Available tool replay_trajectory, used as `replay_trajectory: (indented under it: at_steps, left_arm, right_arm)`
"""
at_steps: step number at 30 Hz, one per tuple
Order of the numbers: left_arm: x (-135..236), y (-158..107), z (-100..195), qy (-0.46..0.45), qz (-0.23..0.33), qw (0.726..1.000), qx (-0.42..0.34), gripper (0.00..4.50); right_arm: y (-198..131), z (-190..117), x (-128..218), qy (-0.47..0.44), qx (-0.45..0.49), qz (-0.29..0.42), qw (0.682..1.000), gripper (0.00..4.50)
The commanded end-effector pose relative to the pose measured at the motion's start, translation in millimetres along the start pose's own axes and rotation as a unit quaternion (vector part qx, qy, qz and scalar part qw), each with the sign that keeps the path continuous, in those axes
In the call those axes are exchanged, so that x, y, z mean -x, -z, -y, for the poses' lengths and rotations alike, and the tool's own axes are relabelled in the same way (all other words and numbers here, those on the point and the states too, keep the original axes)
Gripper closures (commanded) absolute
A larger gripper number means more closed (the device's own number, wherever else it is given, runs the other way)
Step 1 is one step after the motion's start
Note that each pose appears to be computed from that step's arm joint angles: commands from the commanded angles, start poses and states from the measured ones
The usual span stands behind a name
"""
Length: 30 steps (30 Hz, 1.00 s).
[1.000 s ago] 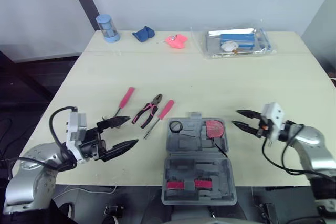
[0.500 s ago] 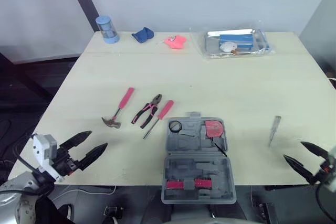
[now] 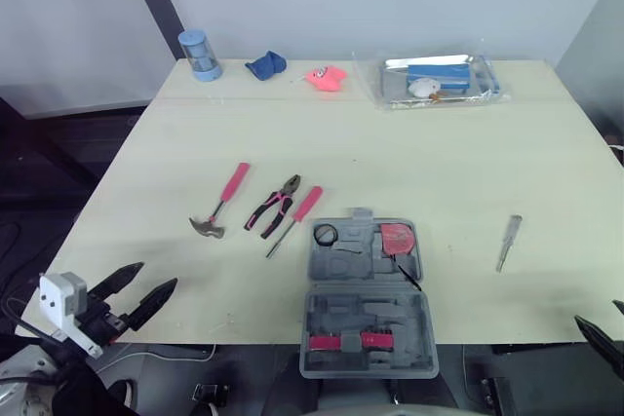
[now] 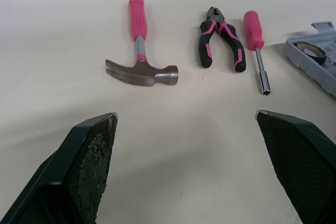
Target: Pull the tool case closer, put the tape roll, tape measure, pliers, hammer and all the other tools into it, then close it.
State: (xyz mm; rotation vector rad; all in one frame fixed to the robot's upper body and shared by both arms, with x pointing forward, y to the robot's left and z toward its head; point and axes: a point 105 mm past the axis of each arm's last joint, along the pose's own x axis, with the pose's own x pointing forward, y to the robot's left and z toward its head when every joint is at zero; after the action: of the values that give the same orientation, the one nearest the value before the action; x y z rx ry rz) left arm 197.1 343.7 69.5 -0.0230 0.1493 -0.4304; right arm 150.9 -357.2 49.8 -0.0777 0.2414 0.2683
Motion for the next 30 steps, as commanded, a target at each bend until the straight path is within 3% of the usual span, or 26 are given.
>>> replay_trajectory:
  at_steps: [1,9,17,30]
  left_arm:
    - [-7.1,-12.1,0.7,0.008,0.012,1.0,-0.001,0.0]
    - [-50.9,-32.8,15.0,0.041,0.003,0.999,-0.026,0.0]
    - [-114.5,-52.4,17.6,0.026,-0.03,0.997,-0.066,0.0]
    - [-196.2,-62.2,38.6,0.022,-0.084,0.991,-0.099,0.0]
  right_arm:
    - [-27.1,-7.3,-12.4,-0.015,0.024,0.036,0.999,0.02]
    - [-77.0,-50.2,-42.6,-0.129,0.048,0.082,0.987,0.02]
    - [-131.1,-113.7,-71.0,-0.296,0.102,0.142,0.939,0.02]
    - [-154.6,-141.1,-88.7,-0.405,0.17,0.16,0.884,0.02]
